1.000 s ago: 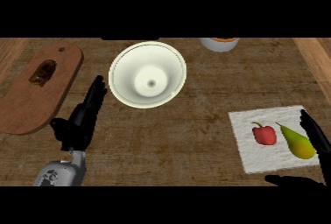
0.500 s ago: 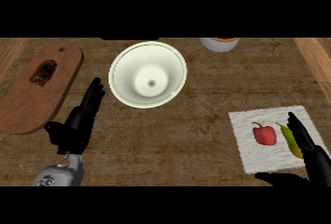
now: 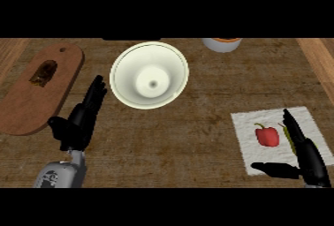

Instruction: Pick the bell pepper from the placemat and place it in the bowl

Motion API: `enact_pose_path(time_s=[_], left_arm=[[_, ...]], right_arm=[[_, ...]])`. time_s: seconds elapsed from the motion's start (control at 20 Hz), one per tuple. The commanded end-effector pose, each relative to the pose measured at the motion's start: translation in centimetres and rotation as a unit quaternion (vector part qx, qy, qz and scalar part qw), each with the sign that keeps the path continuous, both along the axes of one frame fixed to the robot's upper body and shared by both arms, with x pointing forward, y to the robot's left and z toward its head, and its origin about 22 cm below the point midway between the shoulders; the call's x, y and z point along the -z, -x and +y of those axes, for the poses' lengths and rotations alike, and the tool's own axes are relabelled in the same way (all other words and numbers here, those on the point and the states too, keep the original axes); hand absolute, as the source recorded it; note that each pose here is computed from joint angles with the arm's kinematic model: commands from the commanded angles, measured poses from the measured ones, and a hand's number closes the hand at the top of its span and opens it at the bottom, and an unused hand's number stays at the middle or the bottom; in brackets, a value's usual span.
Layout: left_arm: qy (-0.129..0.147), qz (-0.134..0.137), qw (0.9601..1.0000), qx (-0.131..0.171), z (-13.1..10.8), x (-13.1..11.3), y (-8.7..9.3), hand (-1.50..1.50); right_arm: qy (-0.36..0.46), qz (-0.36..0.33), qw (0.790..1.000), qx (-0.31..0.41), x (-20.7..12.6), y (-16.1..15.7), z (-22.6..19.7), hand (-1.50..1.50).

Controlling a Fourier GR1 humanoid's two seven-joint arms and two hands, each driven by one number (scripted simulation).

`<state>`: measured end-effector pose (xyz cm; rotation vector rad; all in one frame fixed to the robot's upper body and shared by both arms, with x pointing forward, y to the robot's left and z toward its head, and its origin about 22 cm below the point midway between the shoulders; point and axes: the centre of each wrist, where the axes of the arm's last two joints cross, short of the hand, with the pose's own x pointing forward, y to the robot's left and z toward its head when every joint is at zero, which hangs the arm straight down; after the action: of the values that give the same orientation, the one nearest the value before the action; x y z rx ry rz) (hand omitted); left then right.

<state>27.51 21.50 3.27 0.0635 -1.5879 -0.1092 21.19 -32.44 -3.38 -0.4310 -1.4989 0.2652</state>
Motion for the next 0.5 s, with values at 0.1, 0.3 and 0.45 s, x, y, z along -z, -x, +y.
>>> enact_pose_path(time_s=[0.1,0.3,0.45], left_arm=[[-0.001,0.0,1.0,0.005,0.2,1.0,1.7,0.0],[-0.006,0.002,1.0,0.004,-1.0,1.0,1.1,0.0],[0.004,0.0,1.0,-0.008,-0.4,0.6,0.6,0.0]], right_arm=[[0.067,0.027,0.997,0.042,0.9,-0.7,-0.3,-1.5],[0.092,0.042,0.994,0.034,1.3,0.0,-0.9,-1.5],[0.059,0.053,0.997,0.011,2.2,-2.1,-0.7,-1.5]])
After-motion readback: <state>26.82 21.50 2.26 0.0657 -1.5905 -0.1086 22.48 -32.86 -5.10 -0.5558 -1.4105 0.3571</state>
